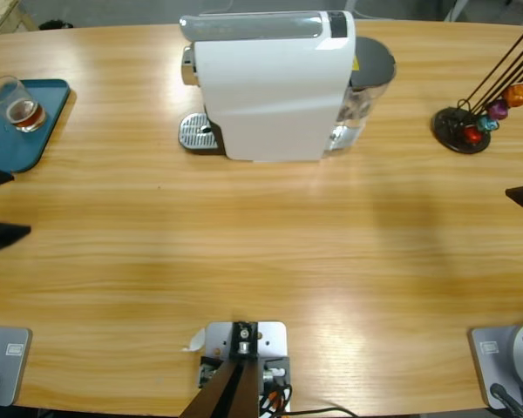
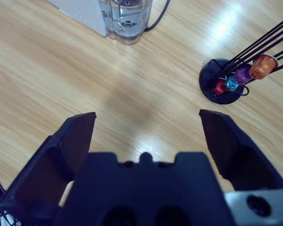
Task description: Pour coffee
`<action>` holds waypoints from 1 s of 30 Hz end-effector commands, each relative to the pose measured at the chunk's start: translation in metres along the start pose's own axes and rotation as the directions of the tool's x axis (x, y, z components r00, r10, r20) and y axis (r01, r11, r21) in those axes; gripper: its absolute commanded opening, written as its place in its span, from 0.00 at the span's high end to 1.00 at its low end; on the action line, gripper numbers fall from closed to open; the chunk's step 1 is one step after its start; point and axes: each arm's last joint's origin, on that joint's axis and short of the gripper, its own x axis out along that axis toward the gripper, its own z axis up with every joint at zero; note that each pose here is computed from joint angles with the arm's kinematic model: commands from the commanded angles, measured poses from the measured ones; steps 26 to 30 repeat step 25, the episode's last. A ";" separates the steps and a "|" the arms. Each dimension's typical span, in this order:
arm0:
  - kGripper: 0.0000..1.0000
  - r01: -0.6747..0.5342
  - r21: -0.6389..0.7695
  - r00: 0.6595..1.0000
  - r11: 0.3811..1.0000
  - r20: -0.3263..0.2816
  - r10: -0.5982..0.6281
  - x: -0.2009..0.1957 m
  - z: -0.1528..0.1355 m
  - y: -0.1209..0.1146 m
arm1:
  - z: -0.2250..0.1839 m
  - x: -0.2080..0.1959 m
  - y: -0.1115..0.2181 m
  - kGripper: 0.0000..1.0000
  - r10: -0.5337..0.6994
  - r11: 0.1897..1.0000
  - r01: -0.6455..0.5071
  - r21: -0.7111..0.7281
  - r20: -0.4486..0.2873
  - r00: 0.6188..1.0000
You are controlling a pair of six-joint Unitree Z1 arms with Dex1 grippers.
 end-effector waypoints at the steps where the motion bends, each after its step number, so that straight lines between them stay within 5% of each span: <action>1: 0.01 0.037 0.033 0.998 0.999 -0.043 -0.036 0.016 -0.013 0.001 | -0.011 -0.001 0.000 0.00 -0.010 1.000 0.010 0.009 0.004 1.000; 3: 0.00 0.024 0.040 1.000 0.999 -0.003 -0.024 0.002 -0.010 -0.004 | -0.013 -0.003 0.000 0.00 -0.012 1.000 0.011 0.012 0.016 1.000; 16: 0.00 0.033 0.021 0.997 0.999 -0.065 -0.031 0.015 -0.001 0.001 | -0.007 0.004 0.000 0.00 -0.012 1.000 0.012 0.012 -0.022 1.000; 30: 0.00 0.032 0.032 0.999 0.999 -0.033 -0.031 0.018 -0.005 0.002 | -0.010 0.001 0.000 0.00 -0.014 1.000 0.014 0.017 -0.007 1.000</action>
